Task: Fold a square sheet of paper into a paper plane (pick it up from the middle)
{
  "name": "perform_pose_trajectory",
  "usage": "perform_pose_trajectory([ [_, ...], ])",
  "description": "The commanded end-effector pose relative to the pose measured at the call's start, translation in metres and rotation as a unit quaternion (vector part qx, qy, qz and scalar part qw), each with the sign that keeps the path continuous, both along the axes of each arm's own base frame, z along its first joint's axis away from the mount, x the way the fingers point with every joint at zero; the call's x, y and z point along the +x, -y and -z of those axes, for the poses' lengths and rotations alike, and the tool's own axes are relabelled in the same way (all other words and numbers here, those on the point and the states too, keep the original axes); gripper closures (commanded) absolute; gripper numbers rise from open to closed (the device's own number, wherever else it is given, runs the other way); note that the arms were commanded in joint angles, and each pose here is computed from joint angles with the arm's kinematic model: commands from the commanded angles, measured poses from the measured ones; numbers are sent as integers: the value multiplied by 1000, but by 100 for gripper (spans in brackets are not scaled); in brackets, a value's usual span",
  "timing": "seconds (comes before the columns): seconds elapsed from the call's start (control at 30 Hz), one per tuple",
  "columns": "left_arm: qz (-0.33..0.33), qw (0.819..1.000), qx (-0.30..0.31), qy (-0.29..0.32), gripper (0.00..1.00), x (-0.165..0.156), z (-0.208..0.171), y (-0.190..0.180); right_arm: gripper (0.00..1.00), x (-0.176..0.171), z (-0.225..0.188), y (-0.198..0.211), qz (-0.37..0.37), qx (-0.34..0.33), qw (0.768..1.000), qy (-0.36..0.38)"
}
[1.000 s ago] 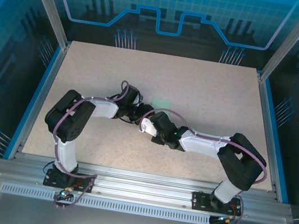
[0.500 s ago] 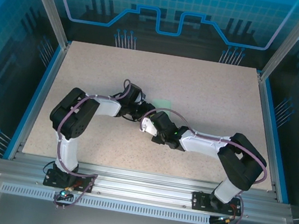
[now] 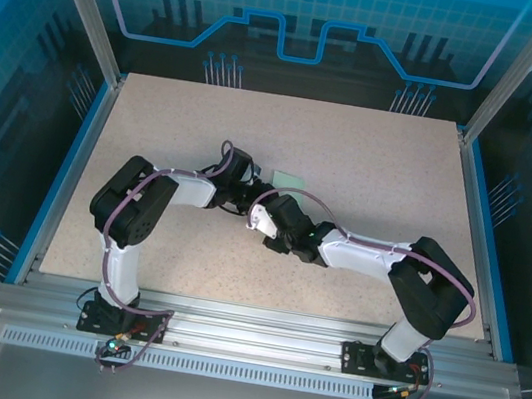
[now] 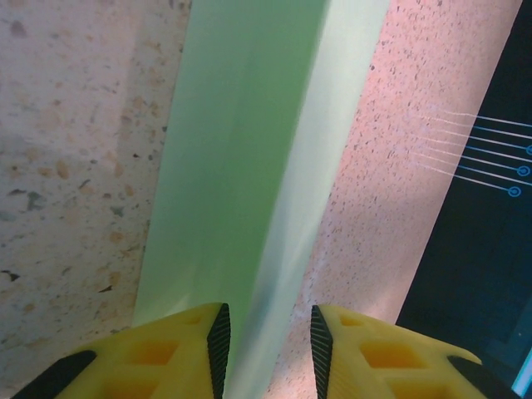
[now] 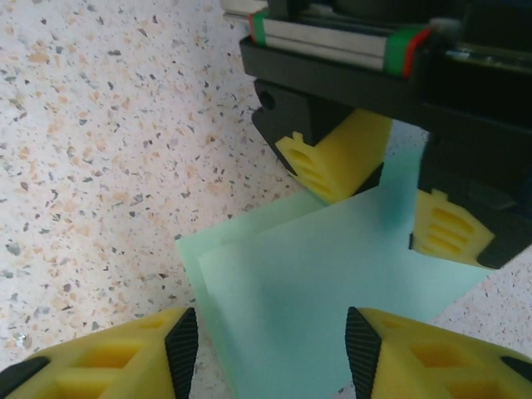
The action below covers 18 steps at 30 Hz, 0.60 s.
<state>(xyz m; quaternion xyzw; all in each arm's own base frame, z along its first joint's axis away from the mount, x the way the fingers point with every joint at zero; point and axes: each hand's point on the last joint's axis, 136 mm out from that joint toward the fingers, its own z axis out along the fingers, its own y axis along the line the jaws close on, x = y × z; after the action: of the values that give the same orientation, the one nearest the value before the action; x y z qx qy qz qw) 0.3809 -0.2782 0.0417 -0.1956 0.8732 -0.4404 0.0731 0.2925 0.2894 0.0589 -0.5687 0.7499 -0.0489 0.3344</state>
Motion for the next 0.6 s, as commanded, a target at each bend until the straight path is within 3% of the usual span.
perform_pose_trajectory([
  [0.0, 10, 1000, -24, 3, 65, 4, -13, 10, 45, -6, -1, -17, -8, 22, 1000, -13],
  [0.2, 11, 999, -32, 6, 65, 5, -18, 12, 40, -5, 7, -21, 27, 43, 999, -13],
  [0.4, 12, 999, -35, 7, 64, 4, -20, 13, 39, 4, 8, -24, 47, 40, 997, 36],
  [0.57, 11, 999, -36, 7, 64, 4, -21, 13, 46, 4, 17, -16, 53, 22, 997, 49],
])
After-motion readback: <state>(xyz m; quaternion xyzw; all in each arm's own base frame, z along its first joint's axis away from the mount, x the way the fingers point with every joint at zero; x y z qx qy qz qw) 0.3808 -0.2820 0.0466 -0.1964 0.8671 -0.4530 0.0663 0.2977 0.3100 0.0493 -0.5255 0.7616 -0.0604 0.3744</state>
